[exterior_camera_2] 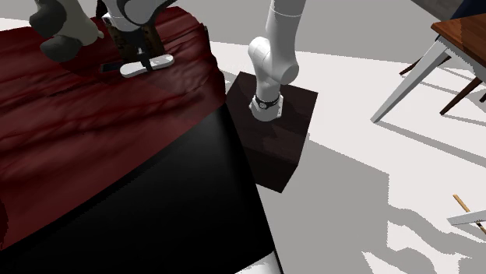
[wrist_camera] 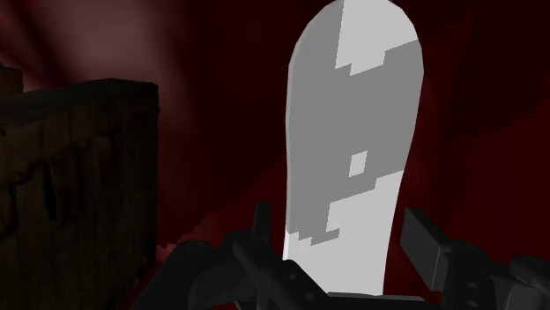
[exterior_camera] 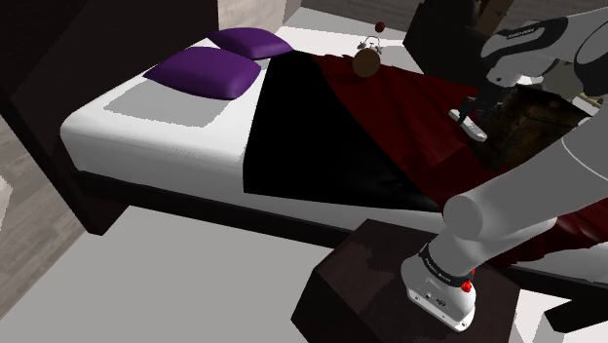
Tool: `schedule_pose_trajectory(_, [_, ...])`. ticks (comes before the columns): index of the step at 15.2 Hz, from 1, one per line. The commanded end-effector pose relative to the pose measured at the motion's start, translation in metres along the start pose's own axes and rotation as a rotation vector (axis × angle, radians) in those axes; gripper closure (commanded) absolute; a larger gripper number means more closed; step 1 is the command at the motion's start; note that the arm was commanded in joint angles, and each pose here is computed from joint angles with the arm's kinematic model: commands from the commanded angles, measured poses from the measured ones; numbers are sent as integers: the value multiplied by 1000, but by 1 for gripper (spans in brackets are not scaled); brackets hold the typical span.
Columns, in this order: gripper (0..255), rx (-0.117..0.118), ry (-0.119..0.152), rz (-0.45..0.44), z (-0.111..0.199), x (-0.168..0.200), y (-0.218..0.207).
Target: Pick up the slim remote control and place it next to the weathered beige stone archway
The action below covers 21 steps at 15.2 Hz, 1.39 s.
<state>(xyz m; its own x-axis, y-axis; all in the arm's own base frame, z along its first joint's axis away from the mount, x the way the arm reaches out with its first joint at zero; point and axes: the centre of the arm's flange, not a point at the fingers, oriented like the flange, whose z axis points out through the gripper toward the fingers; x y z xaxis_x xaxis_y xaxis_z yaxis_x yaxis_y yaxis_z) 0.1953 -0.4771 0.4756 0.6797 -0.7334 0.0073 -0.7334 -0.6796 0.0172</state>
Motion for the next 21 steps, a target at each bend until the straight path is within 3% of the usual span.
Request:
schedule_pose_trajectory(1, [255, 0, 1, 0, 11, 0, 1])
schedule_pose_trajectory(21, [255, 0, 1, 0, 117, -1, -1])
